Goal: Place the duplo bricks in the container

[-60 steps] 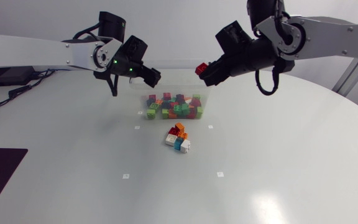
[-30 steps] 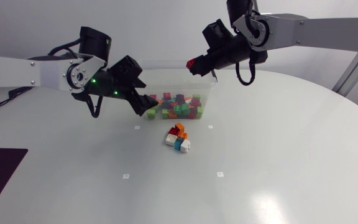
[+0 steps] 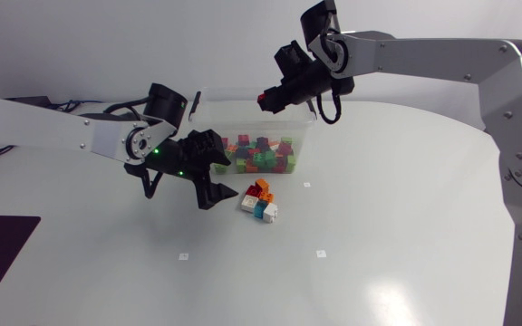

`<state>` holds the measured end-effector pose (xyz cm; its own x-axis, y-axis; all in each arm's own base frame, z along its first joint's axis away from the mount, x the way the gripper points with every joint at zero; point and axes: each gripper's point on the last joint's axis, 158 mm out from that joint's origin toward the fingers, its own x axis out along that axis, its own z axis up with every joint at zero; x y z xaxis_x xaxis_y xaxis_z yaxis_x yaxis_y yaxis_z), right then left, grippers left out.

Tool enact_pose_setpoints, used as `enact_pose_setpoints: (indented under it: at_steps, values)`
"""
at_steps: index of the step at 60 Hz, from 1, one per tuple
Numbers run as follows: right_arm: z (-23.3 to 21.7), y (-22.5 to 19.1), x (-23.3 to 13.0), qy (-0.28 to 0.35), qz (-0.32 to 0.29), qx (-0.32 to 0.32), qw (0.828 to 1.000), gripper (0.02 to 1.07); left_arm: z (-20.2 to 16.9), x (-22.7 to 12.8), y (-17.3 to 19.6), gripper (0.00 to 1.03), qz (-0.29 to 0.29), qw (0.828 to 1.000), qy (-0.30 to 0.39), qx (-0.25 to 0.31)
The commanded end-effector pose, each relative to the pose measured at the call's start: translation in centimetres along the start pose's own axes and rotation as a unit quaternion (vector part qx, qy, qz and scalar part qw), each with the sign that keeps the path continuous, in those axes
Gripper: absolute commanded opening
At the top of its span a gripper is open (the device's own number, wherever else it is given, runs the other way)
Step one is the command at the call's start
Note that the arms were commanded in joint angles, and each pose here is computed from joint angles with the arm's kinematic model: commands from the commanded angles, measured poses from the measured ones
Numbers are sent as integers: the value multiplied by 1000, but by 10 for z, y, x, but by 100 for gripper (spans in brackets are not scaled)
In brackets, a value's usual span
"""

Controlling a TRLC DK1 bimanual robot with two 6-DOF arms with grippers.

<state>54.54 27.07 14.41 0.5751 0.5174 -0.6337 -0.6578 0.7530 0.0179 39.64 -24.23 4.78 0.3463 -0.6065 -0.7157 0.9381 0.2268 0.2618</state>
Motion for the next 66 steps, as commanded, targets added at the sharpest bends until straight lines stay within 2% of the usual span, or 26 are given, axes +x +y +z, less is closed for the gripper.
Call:
enact_pose_setpoints:
  at_steps: [1,4,13,35,51,66]
  values:
    - [-1,-2,4,6,-2,13,1000,75,-18,19,-28,98,-44,999,15,28]
    - [-1,-2,2,6,-5,12,1000,80,-21,24,-33,98,-52,998,17,37]
    - [7,-2,-10,-3,-12,8,1000,88,-28,33,-40,98,-67,996,21,56]
    - [3,16,-60,-15,-13,2,1000,88,-54,54,-56,97,-115,989,40,83]
    - [-36,30,-90,-2,-12,-3,1000,88,-45,70,-44,97,-119,988,28,91]
    - [-74,37,-101,18,-10,2,1000,88,-36,72,-55,96,-143,984,14,104]
